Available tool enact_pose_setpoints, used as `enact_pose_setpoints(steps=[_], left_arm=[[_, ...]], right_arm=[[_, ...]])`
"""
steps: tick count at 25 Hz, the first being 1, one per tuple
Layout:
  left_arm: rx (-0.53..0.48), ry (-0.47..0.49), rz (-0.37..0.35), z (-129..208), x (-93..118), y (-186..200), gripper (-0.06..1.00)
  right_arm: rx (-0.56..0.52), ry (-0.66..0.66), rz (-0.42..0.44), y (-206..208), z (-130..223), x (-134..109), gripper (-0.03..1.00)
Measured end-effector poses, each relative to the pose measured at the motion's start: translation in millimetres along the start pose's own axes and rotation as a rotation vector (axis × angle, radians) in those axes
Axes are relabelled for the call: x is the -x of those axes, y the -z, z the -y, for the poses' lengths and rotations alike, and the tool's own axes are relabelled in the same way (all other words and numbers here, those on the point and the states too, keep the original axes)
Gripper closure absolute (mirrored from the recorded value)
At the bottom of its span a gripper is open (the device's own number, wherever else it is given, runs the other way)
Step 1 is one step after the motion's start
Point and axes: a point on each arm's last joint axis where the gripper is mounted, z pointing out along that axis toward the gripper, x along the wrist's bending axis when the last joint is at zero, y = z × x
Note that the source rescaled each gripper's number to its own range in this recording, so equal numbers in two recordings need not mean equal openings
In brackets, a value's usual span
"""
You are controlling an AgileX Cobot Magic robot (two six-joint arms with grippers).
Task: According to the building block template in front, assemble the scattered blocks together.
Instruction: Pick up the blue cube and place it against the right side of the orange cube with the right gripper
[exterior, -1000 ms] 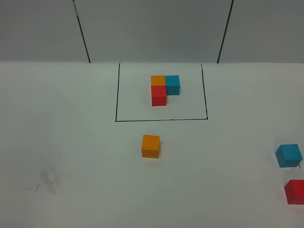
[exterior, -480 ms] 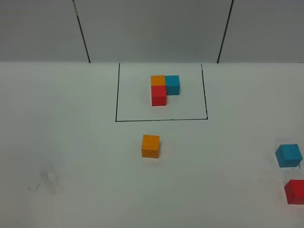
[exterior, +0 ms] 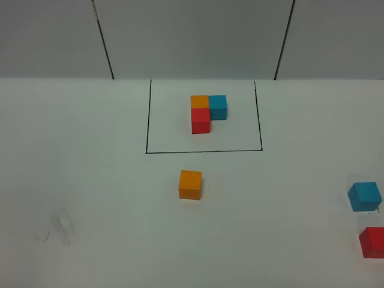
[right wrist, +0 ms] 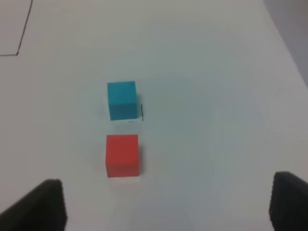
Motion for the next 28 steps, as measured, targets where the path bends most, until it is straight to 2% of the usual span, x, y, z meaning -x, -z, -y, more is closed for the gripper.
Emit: enact_pose_setpoints(steps=[4,9,28], left_arm=[[0.0,0.002,0.0,0.0,0.0,0.0,0.3],[0.001,0.003,0.0,-0.1,0.0,0.0,0.3],[0.001,0.003,0.0,-0.1,0.0,0.0,0.3]], right_arm=[[-0.004,0.005,-0.004,-8.2,-36.1,1.3,0.12],[-0.105,0.014,-0.012,-37.3,-67.9,1.3,0.11],[-0.447,0.029,-0.05,-201.3,-106.9,-8.2,0.13]])
